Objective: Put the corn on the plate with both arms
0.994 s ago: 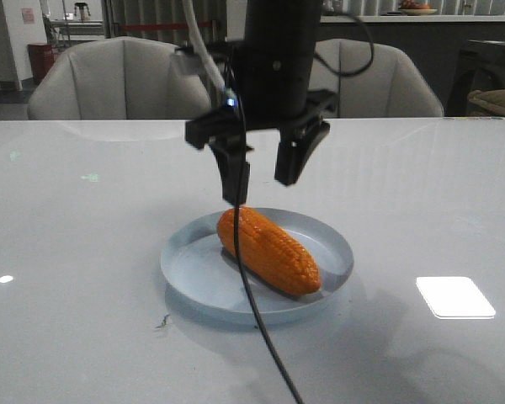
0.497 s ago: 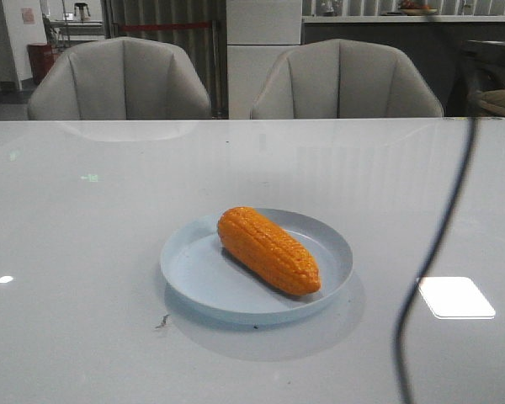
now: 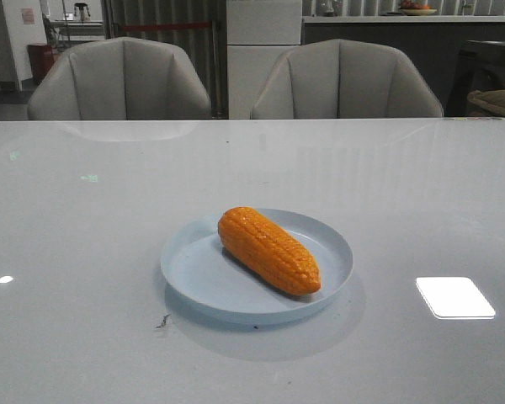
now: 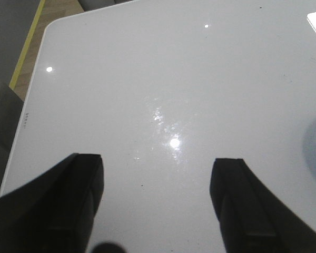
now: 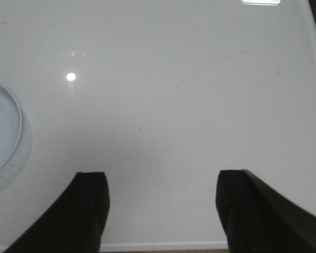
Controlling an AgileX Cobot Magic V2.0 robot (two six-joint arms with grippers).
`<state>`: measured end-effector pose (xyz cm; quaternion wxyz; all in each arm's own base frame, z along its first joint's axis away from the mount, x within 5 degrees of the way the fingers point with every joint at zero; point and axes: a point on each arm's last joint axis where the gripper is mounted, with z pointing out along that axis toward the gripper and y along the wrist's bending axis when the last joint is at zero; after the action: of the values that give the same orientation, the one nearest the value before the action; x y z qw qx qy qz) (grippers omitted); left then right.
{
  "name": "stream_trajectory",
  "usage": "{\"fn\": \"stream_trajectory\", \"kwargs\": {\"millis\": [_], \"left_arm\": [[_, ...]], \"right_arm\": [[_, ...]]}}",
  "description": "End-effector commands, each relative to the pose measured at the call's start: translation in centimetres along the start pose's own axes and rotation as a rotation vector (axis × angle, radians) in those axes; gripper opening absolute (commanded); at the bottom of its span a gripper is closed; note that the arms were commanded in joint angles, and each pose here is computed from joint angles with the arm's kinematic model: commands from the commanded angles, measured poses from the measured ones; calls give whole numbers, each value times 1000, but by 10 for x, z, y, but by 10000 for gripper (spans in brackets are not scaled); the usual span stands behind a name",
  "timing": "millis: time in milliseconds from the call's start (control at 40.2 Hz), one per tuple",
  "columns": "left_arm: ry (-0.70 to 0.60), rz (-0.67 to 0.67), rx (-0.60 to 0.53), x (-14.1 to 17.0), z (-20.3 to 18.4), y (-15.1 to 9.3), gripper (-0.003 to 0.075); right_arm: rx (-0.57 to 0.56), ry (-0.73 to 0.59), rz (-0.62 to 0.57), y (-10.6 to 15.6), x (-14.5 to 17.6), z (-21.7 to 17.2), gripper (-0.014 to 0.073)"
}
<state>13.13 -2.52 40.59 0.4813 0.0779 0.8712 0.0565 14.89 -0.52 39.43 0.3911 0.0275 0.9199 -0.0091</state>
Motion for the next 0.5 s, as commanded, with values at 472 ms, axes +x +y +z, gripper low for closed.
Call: {"fn": "stream_trajectory", "kwargs": {"millis": [472], "left_arm": [[-100, -1, 9, -12, -6, 1, 491]], "right_arm": [[2, -143, -3, -2, 33, -22, 542]]}}
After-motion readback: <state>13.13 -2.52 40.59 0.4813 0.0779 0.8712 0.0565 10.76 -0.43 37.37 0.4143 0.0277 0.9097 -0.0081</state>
